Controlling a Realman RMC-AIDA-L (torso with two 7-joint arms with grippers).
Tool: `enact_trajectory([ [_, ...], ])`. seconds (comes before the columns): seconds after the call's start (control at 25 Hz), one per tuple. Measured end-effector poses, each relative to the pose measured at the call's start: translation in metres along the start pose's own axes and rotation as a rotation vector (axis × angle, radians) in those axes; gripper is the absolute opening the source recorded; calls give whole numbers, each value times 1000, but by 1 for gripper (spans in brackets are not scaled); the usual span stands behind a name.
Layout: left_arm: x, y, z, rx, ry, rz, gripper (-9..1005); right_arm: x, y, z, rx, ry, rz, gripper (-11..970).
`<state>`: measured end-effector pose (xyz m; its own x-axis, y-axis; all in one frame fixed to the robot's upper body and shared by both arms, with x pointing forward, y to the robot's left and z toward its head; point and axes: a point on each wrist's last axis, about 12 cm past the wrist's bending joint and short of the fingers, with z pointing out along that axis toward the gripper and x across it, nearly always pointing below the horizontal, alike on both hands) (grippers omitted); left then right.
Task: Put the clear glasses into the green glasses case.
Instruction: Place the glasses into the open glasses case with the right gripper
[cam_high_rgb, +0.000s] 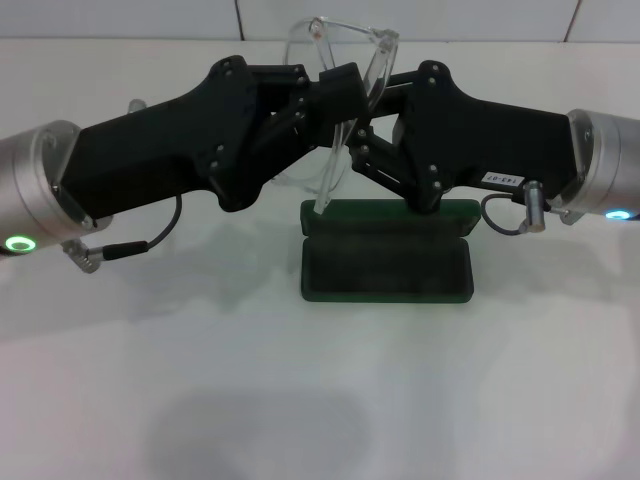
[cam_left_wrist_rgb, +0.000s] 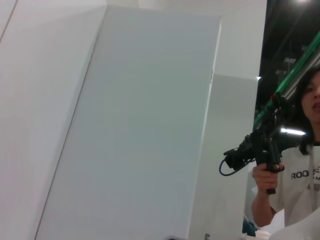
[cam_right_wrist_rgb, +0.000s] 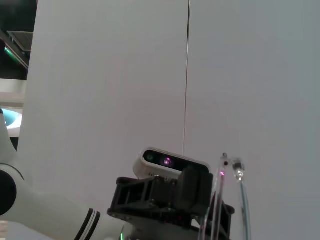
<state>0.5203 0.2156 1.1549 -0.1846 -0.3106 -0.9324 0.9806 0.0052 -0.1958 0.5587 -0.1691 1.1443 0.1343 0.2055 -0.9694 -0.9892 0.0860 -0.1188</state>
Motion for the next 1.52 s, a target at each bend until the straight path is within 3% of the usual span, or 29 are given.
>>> enact_trajectory([
  [1.24,2,-5,-7,6,-7,-11,40,1,-1,-5,44,-3,-9,107],
  [1.4,0,-10,-20,-15,-14,1,40,2,-6,-5,72,21,-7,107],
  [1.52,-9,-19,-47,-69,-42,36,40,-4,-13,-5,61,62,15,106],
])
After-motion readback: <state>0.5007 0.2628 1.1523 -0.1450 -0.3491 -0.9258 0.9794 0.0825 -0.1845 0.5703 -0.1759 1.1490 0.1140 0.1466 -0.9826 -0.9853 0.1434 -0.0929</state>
